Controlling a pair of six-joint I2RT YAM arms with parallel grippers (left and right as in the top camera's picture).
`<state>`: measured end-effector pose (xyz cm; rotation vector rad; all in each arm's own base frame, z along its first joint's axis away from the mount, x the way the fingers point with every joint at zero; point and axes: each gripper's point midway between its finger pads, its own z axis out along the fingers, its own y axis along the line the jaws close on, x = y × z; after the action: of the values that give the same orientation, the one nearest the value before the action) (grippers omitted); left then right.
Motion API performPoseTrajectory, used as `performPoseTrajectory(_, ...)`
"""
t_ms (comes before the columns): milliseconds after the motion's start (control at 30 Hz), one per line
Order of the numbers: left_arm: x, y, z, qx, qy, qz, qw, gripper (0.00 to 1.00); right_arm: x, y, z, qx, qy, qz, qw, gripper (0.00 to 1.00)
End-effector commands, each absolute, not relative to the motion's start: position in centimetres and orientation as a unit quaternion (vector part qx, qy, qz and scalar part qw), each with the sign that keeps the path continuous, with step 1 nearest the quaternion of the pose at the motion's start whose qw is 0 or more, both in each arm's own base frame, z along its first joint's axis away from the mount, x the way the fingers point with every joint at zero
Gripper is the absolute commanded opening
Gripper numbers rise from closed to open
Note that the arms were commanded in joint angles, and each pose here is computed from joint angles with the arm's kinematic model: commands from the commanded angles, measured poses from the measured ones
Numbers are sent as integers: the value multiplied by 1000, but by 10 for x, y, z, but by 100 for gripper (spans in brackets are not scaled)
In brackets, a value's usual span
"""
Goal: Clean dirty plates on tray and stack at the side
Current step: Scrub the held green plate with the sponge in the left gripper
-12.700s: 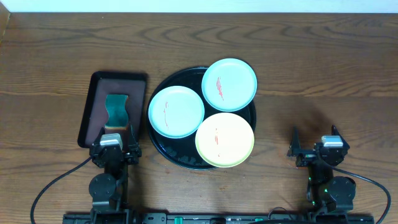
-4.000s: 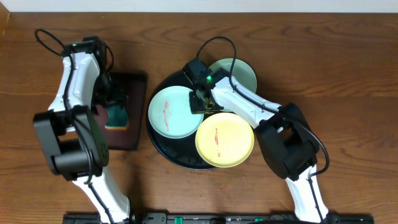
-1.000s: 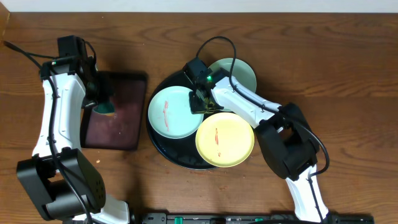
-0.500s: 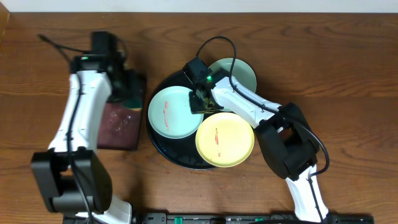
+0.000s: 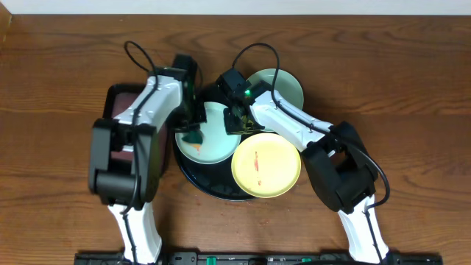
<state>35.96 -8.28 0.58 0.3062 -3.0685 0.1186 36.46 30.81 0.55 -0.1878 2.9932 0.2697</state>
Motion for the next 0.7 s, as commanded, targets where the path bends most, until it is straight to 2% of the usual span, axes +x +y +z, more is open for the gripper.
performPoseTrajectory(0, 354, -86, 4, 101, -993, 35, 41, 7, 356, 312, -8, -75, 992, 87, 48, 1)
performPoseTrajectory(467, 316, -104, 1, 57, -993, 31, 103, 7, 356, 312, -8, -75, 992, 87, 48, 1)
performPoseTrajectory(567, 317, -109, 2, 46, -992, 47, 104, 8, 356, 312, -8, -75, 992, 87, 48, 1)
performPoseTrajectory(667, 332, -100, -1, 44, -997, 21, 67, 7, 356, 312, -8, -75, 992, 87, 48, 1)
